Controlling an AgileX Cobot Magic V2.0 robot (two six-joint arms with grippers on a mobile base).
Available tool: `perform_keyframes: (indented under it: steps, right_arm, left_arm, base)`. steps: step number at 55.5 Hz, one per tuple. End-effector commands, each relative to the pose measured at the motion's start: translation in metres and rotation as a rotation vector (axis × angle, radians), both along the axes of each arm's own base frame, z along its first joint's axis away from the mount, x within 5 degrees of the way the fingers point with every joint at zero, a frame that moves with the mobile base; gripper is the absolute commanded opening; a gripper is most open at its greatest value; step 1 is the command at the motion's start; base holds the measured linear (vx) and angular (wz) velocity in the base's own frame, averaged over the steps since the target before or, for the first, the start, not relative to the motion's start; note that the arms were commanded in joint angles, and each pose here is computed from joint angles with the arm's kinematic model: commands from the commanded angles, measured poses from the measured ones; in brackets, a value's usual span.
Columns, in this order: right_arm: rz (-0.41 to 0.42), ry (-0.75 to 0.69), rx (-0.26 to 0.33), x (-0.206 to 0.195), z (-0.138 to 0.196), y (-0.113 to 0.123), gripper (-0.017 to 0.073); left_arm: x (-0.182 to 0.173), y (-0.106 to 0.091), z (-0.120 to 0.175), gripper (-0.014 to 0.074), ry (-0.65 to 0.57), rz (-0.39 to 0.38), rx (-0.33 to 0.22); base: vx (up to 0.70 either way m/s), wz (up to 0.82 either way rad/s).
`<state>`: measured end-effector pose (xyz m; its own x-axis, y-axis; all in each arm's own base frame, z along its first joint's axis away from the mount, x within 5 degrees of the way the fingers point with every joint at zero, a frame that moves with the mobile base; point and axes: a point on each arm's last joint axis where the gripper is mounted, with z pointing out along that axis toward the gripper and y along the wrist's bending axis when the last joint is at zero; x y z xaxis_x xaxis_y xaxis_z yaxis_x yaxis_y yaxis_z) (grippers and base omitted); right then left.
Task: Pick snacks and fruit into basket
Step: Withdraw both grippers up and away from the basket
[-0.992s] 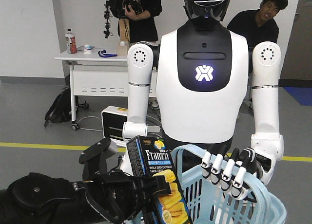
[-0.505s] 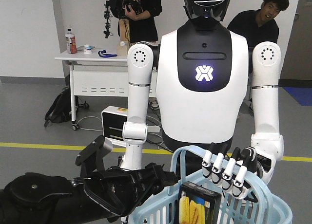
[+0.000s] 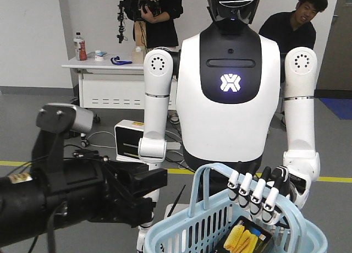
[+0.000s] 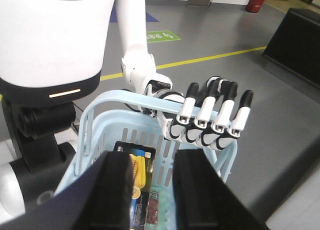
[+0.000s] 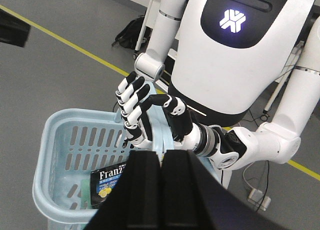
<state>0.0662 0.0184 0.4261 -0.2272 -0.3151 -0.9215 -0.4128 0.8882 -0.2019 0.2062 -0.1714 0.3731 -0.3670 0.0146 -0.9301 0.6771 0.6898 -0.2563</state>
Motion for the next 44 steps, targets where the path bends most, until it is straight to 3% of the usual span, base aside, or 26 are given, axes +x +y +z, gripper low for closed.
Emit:
perform_keyframes:
  steps: [1,8,14,23,33,44]
  right_arm:
    - [0.003,-0.076,0.035,0.009,0.014,0.008,-0.0007]
    - [-0.007,-0.054,0.086,0.016,0.013,0.014,-0.0007]
    - [0.002,-0.046,0.118,0.020,0.014,0.019,-0.0007]
    - [0.041,-0.030,0.143,0.023,0.002,0.028,-0.0007]
    - [0.046,0.014,0.150,0.030,-0.023,0.035,-0.0007]
    - [0.067,-0.033,0.183,0.024,-0.021,0.032,-0.0007]
  left_arm:
    - [-0.012,0.017,0.030,0.0187,-0.114,0.033,-0.020]
    - [-0.023,0.044,0.040,0.0078,-0.159,0.077,0.065]
    - [-0.036,0.071,0.044,0.0001,-0.184,0.146,0.187]
    - [-0.063,0.101,0.049,-0.0004,-0.166,0.260,0.309]
    - [-0.106,0.127,0.057,-0.0001,-0.136,0.341,0.278]
    - [-0.158,0.151,0.067,0.0001,-0.243,0.364,0.198]
  base:
    - [0.00,0.00]
    - [0.00,0.00]
    - [0.00,0.00]
    - [0.00,0.00]
    - [0.00,0.00]
    - [0.00,0.00]
